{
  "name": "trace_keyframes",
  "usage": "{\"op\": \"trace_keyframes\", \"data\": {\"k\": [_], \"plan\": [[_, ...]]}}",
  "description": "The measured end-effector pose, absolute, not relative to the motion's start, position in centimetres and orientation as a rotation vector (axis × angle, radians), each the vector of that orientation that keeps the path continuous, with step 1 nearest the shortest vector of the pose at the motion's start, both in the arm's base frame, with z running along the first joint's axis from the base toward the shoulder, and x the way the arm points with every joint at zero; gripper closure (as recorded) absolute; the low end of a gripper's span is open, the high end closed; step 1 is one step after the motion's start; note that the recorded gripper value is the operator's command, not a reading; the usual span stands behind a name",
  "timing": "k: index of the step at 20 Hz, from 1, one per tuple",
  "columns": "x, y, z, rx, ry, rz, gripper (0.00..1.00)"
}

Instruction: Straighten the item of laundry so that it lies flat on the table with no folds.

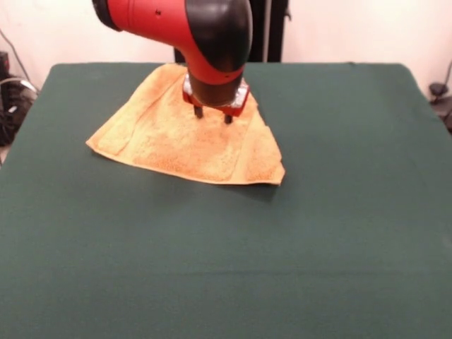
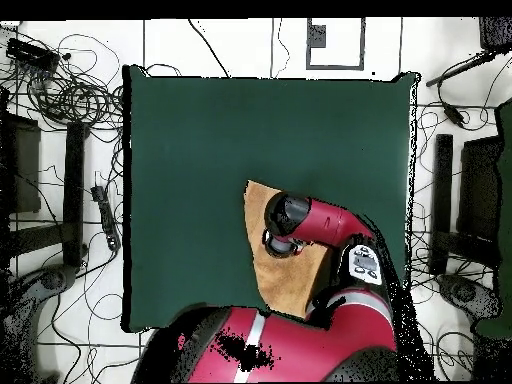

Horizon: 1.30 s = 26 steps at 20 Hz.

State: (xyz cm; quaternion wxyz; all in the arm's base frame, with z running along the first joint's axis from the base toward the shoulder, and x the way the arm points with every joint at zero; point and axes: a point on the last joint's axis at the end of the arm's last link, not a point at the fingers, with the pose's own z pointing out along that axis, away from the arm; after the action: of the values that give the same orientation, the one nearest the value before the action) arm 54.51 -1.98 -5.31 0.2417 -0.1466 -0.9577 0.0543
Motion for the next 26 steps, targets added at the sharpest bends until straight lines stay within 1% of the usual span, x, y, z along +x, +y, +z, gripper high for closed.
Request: {"op": "trace_keyframes", "data": {"k": [12,26], "plan": [[57.2,0.1,-5.1,-0.487,-2.657,0.129,0.0],[58.2,0.5,-5.0,-0.561,-2.668,0.101,0.0]]}}
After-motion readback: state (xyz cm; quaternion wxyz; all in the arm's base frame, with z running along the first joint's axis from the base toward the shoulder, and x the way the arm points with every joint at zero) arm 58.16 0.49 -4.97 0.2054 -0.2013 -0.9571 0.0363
